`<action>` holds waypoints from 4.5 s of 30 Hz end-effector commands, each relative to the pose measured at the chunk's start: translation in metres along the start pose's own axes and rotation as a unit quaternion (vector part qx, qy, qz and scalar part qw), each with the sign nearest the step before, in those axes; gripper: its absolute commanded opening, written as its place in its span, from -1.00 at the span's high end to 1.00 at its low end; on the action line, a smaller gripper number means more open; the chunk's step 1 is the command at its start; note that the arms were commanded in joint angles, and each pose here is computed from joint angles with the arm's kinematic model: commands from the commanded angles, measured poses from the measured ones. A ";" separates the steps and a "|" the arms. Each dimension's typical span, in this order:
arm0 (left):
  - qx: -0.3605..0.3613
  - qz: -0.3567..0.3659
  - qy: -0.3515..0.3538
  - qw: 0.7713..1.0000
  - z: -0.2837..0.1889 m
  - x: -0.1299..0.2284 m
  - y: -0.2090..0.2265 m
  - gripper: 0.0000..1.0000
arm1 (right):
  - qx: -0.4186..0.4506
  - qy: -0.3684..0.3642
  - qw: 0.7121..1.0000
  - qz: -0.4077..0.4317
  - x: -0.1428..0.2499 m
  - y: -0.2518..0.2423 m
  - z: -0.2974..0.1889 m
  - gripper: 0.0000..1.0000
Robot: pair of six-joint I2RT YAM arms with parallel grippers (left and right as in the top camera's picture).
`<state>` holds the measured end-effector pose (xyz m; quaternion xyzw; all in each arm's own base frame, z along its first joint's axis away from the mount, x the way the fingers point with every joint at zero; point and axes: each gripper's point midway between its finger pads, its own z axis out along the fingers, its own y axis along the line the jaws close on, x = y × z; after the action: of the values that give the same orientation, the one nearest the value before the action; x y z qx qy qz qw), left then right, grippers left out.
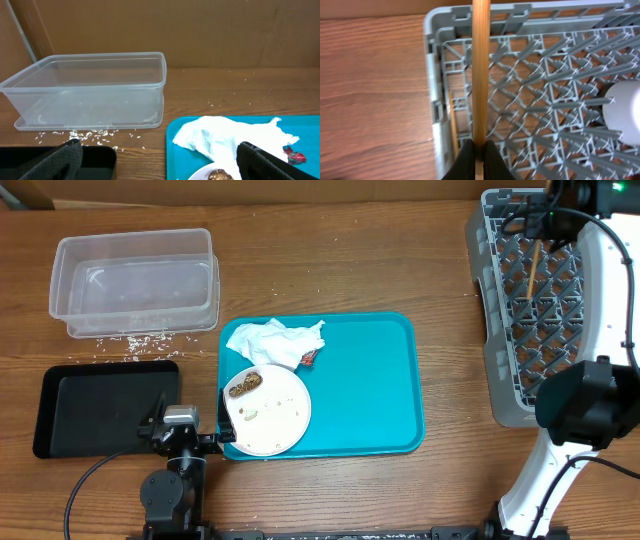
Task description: Sort waste into correct bins and load items into the dishwasher
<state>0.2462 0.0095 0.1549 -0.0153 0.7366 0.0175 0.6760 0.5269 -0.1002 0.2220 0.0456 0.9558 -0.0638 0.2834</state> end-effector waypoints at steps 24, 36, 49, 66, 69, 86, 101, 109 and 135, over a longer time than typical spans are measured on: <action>0.002 -0.003 -0.004 1.000 0.000 -0.001 0.000 -1.00 | -0.169 0.098 0.978 0.075 0.047 0.066 0.008 -0.74; 0.002 -0.003 -0.004 1.000 0.000 -0.001 0.000 -1.00 | -0.256 0.201 0.943 0.066 0.101 0.118 -0.097 -0.72; 0.002 -0.003 -0.004 1.000 0.000 -0.001 0.000 -1.00 | -0.247 0.242 0.938 -0.022 0.131 0.176 -0.099 -1.00; 0.002 -0.003 -0.004 1.000 0.000 -0.001 0.000 -1.00 | -0.101 0.203 0.972 0.067 0.108 0.067 -0.062 -1.00; 0.002 -0.003 -0.004 1.000 0.000 -0.001 0.000 -1.00 | -0.090 0.199 0.971 0.092 0.107 0.044 -0.059 -1.00; 0.168 -0.206 0.014 0.964 -0.010 -0.009 -0.056 -1.00 | -0.071 0.163 0.975 0.136 0.095 0.001 -0.050 -1.00; 0.288 -0.194 -0.071 0.935 -0.047 -0.122 -0.087 -1.00 | -0.071 0.163 0.975 0.136 0.095 0.001 -0.050 -1.00; 0.233 -0.098 0.190 0.949 -0.004 -0.128 -0.082 -1.00 | -0.071 0.163 0.975 0.136 0.095 0.001 -0.050 -1.00; 0.126 0.029 0.553 0.823 0.129 -0.040 -0.142 -1.00 | -0.071 0.163 0.975 0.136 0.095 0.001 -0.050 -1.00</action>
<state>0.3705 -0.1319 0.1899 0.0779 0.9808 -0.1031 0.1457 0.4203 -0.0856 0.2107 0.1624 0.9766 0.0550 0.1294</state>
